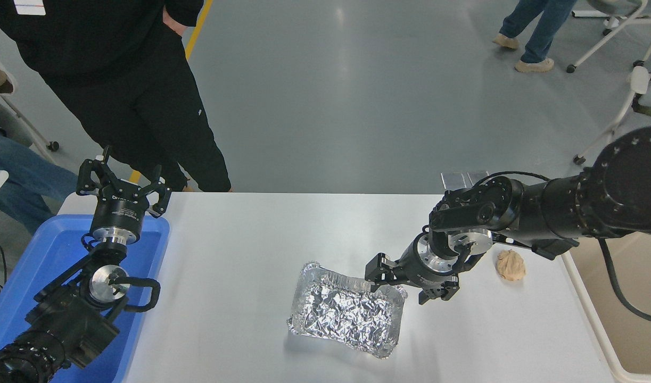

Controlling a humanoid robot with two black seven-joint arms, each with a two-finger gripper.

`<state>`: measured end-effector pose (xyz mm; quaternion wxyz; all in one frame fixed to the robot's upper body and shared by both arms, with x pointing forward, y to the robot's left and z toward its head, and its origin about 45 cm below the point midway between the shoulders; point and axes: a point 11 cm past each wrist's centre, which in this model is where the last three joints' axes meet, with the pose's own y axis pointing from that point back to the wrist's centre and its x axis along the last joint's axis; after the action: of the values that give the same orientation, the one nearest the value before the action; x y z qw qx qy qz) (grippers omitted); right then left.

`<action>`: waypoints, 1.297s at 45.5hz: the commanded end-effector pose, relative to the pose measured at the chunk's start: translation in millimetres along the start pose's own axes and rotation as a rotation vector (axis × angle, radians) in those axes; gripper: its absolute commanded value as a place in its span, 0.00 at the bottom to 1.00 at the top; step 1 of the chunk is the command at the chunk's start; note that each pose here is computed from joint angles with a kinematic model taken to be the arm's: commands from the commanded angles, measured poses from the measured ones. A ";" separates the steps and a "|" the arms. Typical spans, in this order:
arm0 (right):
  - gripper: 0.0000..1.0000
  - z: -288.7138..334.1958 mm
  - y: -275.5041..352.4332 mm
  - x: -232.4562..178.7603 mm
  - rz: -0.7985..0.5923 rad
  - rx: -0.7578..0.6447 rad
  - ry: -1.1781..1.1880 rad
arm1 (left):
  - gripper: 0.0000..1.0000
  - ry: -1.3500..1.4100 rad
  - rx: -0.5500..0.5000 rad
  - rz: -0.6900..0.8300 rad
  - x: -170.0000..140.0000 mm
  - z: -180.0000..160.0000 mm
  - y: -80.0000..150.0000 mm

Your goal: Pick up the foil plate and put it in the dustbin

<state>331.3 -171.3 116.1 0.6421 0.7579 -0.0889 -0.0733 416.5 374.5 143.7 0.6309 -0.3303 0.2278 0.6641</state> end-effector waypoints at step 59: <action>0.00 2.1 -2.3 8.4 0.193 0.041 -0.026 | 0.99 0.000 0.000 -0.001 -0.1 0.1 0.0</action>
<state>308.3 -164.0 76.0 0.6331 0.7587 -0.1460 -0.0472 416.5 374.4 143.8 0.6310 -0.3303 0.2278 0.6640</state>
